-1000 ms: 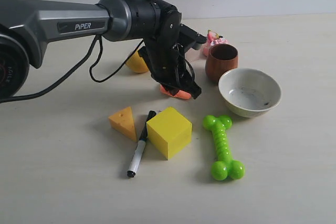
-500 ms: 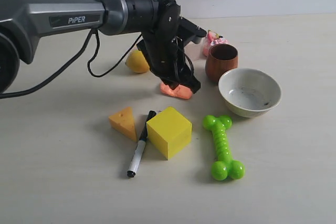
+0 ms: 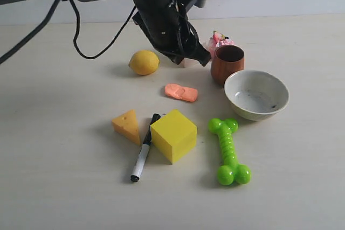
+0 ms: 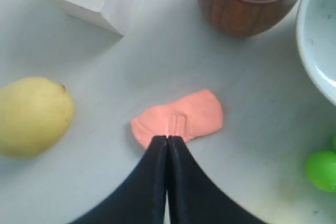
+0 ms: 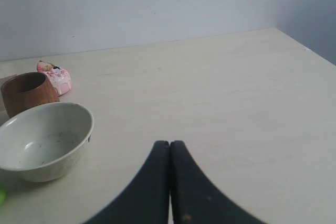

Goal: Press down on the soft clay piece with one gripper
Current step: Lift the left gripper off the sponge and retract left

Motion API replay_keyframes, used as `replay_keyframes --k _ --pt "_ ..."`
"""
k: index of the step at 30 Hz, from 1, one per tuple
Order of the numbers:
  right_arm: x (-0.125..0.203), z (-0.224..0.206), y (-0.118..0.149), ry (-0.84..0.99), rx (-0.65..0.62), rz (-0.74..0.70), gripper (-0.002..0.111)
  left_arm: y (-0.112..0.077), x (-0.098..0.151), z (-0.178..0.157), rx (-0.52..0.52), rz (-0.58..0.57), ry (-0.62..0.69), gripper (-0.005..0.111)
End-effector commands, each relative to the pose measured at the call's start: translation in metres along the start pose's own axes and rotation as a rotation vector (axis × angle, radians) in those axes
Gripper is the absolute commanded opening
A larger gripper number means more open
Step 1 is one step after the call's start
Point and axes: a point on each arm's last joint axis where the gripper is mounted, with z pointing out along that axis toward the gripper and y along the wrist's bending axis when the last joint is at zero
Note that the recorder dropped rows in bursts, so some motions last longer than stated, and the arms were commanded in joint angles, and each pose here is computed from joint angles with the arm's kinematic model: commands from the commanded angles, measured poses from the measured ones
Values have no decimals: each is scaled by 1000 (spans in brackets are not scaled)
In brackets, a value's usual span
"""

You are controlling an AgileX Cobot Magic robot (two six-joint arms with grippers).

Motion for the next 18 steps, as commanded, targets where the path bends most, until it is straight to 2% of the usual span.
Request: replay_keyframes --k 1,8,18 --pt "1 0 0 -8 5 -1 0 -1 4 -33 8 -37 -104 0" --pt "1 0 0 -8 5 -1 0 -2 42 -86 12 -88 -287 0" --pt "1 0 0 -8 5 1 0 -5 116 -159 49 -203 -533 0"
